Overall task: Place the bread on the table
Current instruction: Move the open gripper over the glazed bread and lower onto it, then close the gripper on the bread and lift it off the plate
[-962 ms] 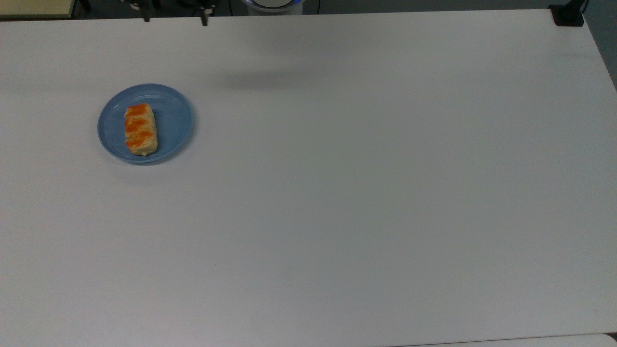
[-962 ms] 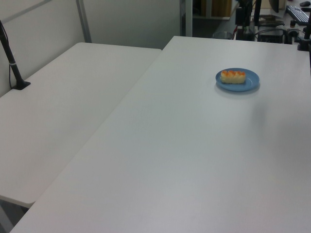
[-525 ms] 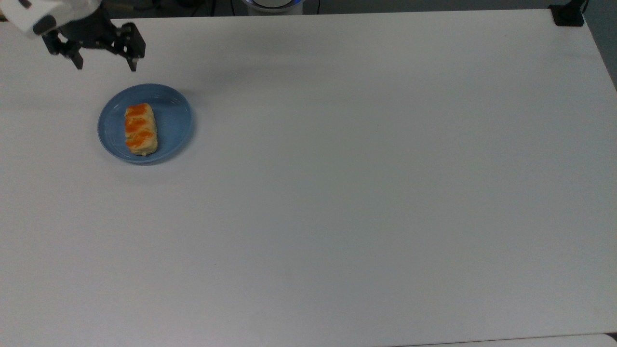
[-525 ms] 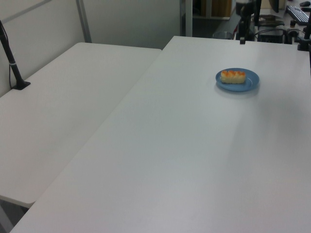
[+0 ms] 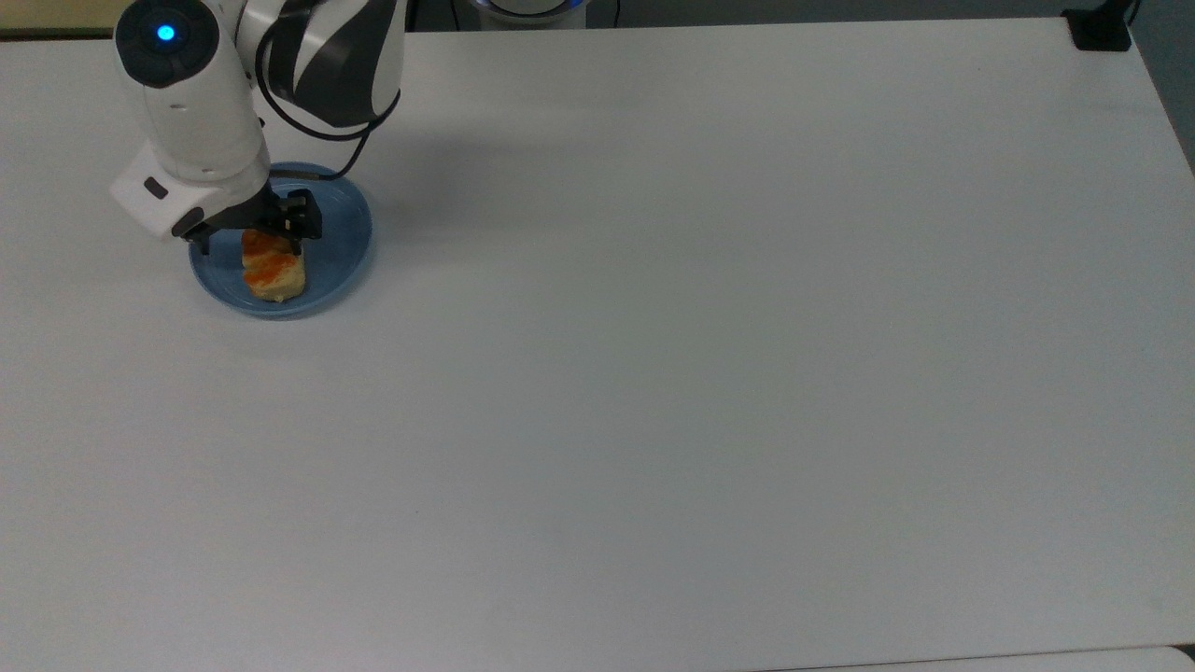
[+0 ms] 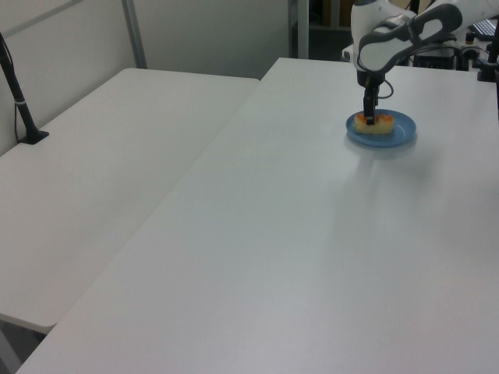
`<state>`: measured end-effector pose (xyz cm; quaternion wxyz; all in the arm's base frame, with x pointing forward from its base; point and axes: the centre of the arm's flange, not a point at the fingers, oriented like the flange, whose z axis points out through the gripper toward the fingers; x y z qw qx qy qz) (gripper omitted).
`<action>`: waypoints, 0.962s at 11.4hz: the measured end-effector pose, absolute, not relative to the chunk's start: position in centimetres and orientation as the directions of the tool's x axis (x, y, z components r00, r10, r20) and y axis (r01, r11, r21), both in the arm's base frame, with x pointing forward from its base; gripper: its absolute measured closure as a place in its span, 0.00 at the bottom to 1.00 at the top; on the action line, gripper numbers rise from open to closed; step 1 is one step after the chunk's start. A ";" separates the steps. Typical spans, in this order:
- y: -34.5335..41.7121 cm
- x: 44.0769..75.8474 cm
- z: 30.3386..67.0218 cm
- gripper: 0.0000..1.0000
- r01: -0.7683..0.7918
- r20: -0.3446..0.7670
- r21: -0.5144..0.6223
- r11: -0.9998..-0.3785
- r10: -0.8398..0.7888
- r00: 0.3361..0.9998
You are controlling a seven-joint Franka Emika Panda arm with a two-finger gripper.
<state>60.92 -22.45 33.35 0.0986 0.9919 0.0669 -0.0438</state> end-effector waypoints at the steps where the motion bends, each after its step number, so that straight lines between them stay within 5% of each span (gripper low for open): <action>1: -22.3 60.8 32.4 0.02 0.146 -0.104 0.189 -0.971 0.128 0.986; 3: -22.0 60.8 32.0 0.15 0.152 -0.107 0.188 -0.970 0.134 0.985; 6: -22.0 61.0 32.7 0.60 0.151 -0.094 0.191 -0.970 0.135 0.986; 11: -21.7 63.7 39.3 0.61 0.116 0.051 0.177 -0.977 0.127 0.991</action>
